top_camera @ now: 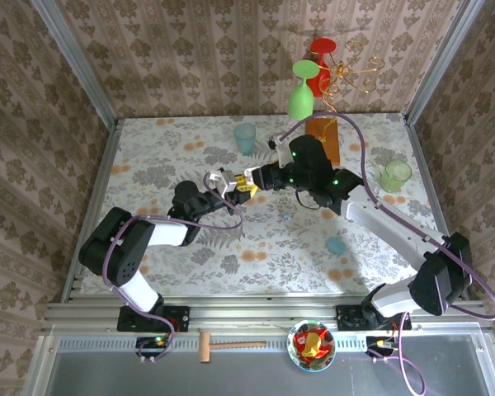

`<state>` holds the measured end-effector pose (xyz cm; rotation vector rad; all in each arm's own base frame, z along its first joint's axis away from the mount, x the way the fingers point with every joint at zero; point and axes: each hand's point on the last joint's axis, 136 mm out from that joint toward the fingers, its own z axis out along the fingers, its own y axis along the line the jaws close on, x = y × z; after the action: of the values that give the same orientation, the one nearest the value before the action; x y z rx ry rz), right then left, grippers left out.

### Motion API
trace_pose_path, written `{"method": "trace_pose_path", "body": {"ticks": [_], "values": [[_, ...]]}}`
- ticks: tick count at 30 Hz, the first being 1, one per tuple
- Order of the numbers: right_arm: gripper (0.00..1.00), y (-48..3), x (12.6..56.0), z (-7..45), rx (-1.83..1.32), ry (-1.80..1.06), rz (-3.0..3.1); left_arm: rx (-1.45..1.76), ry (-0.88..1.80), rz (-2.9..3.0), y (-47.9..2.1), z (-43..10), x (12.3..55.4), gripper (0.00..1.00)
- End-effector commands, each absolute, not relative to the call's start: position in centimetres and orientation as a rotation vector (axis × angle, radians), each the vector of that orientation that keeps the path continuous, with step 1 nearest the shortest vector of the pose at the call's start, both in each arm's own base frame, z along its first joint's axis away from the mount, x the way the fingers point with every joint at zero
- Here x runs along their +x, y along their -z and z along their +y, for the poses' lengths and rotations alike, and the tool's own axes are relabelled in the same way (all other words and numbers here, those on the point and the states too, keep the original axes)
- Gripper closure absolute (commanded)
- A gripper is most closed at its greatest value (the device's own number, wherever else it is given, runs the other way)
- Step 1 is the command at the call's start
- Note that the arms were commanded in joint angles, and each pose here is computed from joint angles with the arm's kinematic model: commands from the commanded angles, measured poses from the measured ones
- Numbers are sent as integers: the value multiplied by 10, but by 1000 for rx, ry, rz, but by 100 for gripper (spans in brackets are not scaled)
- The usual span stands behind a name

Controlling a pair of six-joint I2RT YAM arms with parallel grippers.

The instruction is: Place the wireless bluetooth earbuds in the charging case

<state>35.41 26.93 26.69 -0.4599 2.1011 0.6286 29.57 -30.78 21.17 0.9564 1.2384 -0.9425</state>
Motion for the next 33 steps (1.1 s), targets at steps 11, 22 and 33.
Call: {"method": "trace_pose_path", "body": {"ticks": [11, 22, 33], "values": [[29, -248, 370, 265, -374, -581, 2341, 1145, 797, 1002, -220, -306, 270, 100], [25, -238, 343, 257, -511, -555, 2429, 1041, 794, 1075, -228, -301, 285, 100], [24, -285, 318, 250, -839, -519, 2018, 1076, 894, 1053, -235, -300, 265, 100]]}}
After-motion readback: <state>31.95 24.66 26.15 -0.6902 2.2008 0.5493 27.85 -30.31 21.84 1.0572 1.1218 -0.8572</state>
